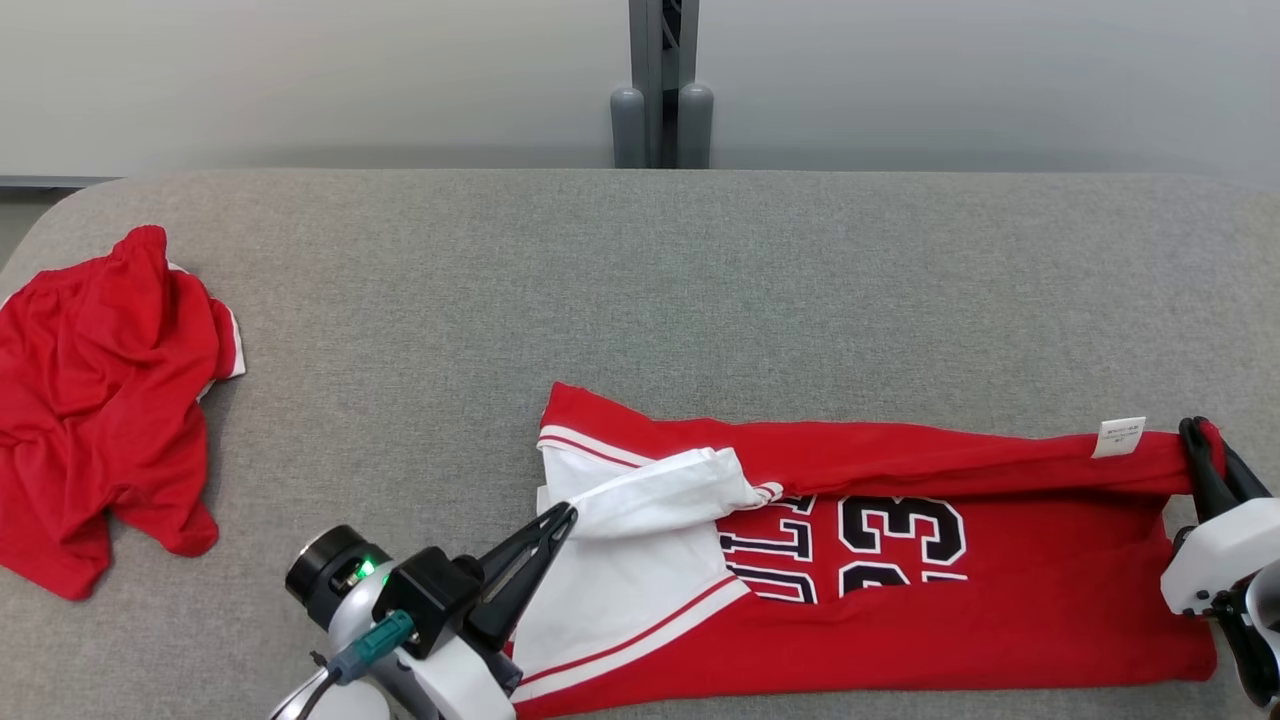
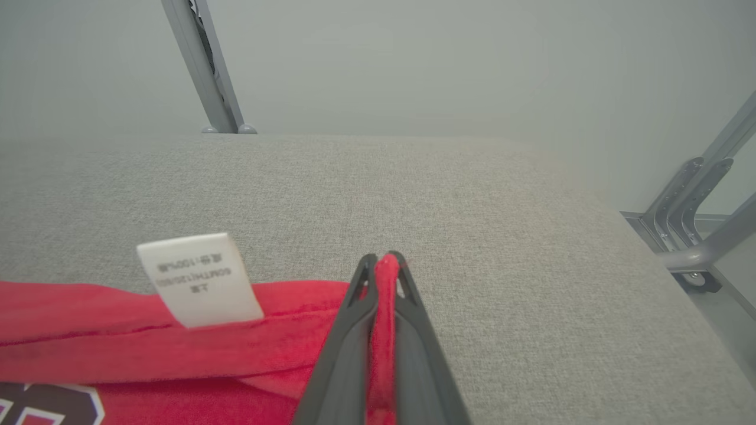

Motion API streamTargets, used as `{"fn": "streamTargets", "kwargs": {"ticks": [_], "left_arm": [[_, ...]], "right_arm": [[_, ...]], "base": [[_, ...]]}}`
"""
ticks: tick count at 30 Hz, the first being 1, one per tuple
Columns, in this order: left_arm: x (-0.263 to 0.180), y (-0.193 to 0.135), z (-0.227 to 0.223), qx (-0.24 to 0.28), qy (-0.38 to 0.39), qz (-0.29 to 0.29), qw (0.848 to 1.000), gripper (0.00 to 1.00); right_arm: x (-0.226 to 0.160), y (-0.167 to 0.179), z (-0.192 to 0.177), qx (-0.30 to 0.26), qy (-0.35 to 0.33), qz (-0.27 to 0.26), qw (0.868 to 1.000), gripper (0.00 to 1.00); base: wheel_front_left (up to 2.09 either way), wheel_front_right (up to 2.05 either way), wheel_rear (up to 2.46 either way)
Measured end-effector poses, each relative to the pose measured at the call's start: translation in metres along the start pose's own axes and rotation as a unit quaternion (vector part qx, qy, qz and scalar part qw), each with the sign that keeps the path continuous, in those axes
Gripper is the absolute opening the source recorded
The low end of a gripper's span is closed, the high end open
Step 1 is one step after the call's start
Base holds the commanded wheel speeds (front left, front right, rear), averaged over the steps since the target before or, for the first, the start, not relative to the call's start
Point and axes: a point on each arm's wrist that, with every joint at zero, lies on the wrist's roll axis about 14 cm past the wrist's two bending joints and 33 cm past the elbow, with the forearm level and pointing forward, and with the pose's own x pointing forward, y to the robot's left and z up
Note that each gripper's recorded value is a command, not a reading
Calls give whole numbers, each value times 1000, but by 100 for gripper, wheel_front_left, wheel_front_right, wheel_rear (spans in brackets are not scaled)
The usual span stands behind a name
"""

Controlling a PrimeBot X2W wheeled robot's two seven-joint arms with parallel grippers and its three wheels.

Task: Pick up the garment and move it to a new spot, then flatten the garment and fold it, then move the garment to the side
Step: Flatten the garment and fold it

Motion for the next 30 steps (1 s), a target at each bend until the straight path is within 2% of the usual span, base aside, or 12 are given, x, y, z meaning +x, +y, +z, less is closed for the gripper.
{"fn": "streamTargets", "kwargs": {"ticks": [7, 11, 22, 23, 24, 25, 29, 30], "left_arm": [[-7, -11, -7, 0, 14, -17, 1000, 0], [-14, -20, -15, 8, 32, -34, 999, 0], [-22, -31, -21, 14, 48, -60, 997, 0], [-22, -32, -22, 13, 49, -61, 997, 0], [-22, -34, -22, 14, 51, -64, 997, 0], [-23, -35, -24, 14, 53, -66, 996, 0], [-29, -43, -33, 6, 71, -73, 995, 0], [-30, -44, -34, 4, 75, -73, 994, 8]], "right_arm": [[-5, -2, -8, -31, 16, 9, 999, 0], [-10, -6, -11, -82, 27, 22, 996, 0], [-30, -19, -33, -106, 64, 16, 992, 0], [-31, -19, -35, -106, 66, 15, 992, 13], [-32, -18, -37, -101, 69, 16, 992, 41], [-33, -15, -40, -99, 73, 20, 992, 100], [-40, -7, -56, -86, 96, 30, 991, 100], [-41, -5, -57, -83, 99, 33, 991, 100]], "base": [[0, 0, 0], [0, 0, 0], [0, 0, 0], [0, 0, 0], [0, 0, 0], [0, 0, 0], [0, 0, 0], [0, 0, 0]]}}
